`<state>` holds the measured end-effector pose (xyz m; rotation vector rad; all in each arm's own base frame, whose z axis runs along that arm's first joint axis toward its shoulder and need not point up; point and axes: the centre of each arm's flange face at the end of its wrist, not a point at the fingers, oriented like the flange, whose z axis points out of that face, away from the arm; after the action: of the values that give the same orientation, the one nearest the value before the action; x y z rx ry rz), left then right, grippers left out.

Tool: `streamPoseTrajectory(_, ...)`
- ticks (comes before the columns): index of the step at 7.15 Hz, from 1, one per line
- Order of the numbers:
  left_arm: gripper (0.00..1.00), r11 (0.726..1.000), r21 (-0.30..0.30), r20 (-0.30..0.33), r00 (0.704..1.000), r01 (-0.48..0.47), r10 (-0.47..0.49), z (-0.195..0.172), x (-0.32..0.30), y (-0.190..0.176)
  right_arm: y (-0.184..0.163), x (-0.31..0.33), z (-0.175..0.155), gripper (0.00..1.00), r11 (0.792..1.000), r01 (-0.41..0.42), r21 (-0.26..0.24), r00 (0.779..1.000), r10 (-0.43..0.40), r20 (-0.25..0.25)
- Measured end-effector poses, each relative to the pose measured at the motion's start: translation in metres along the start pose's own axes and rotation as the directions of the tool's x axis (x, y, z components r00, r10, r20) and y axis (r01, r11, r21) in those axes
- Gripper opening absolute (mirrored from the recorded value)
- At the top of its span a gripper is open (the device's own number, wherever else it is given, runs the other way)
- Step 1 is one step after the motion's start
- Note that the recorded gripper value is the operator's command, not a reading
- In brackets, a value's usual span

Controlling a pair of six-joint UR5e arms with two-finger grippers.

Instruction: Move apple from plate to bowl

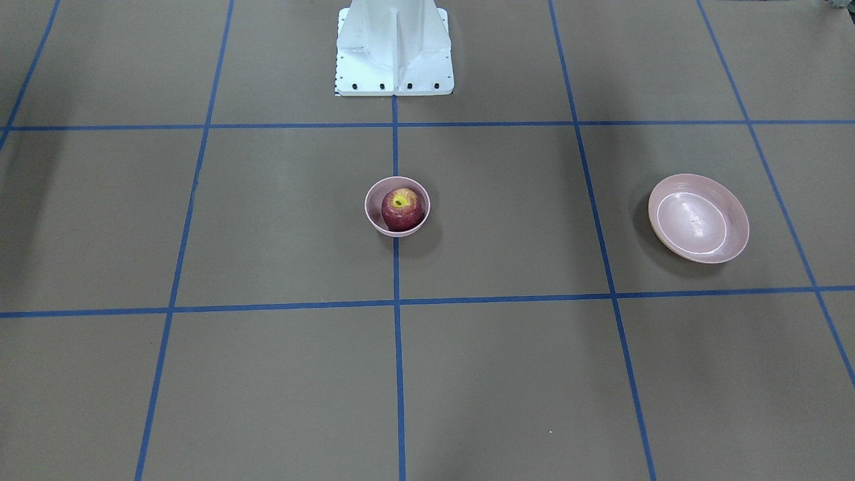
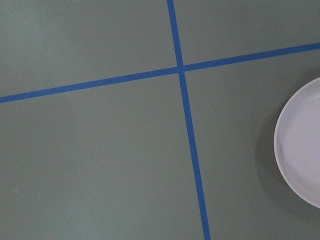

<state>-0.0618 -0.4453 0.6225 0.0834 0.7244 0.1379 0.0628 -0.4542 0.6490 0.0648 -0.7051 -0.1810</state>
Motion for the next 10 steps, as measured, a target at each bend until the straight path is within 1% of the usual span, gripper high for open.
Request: streamPoseTrajectory(10, 0.98, 1.000, -0.009, -0.002, 1.000, 0.005, -0.005, 0.0049, -0.0041, 0.0016, -0.0002, 0.0000, -0.0002, 1.00, 1.000, -0.007, 0.001, 1.000, 0.007, -0.002)
